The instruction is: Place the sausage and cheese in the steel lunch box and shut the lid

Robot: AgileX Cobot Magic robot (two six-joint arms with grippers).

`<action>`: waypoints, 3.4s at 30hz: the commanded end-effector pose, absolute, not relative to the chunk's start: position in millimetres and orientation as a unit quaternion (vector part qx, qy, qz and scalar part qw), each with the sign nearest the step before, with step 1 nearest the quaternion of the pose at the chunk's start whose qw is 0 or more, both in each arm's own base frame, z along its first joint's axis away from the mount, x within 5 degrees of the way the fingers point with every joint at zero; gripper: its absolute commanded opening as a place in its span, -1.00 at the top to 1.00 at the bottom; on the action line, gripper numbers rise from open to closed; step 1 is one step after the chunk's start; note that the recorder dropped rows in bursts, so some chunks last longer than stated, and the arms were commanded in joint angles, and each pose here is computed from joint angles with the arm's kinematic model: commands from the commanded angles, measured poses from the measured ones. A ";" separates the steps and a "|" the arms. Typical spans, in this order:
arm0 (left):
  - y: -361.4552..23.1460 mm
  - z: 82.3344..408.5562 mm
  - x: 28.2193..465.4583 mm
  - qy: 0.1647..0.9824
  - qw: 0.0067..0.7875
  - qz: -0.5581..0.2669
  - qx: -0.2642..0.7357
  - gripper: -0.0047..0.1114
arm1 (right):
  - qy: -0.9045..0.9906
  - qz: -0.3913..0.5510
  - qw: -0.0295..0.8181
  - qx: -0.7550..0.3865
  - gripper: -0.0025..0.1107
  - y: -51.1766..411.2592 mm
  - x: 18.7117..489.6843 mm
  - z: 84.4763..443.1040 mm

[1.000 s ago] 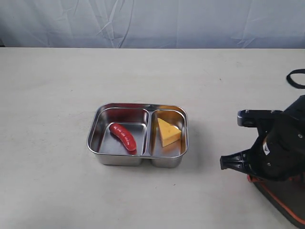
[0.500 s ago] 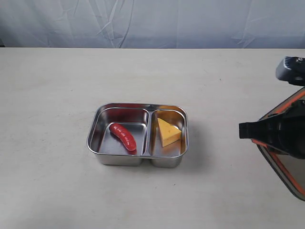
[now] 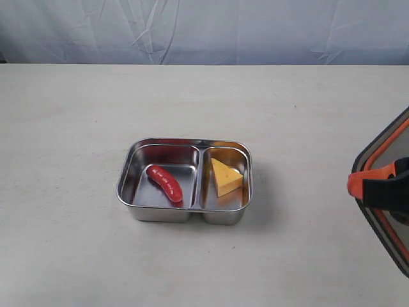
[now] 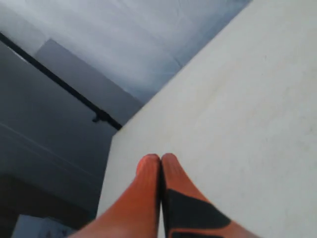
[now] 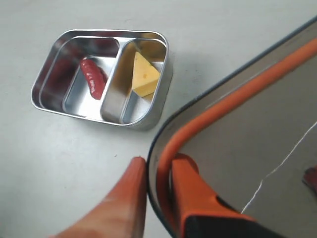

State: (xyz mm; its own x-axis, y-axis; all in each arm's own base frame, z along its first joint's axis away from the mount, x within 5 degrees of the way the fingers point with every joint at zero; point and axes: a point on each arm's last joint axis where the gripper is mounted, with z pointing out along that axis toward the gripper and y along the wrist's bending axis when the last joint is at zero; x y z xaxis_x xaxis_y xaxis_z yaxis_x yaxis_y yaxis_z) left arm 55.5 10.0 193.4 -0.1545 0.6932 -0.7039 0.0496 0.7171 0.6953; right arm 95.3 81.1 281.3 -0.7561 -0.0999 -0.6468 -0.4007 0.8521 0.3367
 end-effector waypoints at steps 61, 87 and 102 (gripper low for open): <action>-64.3 337.0 34.6 0.568 0.717 -0.222 0.337 0.24 | 0.735 0.537 0.371 -0.186 0.97 132.2 98.5 322.5; -95.2 468.8 132.0 0.397 0.709 -0.437 0.385 0.64 | 0.729 0.535 0.385 -0.186 0.97 133.4 102.1 323.1; -120.9 364.5 145.1 0.705 0.468 -0.444 0.295 0.92 | 0.707 0.592 0.361 -0.138 0.97 134.7 100.8 331.5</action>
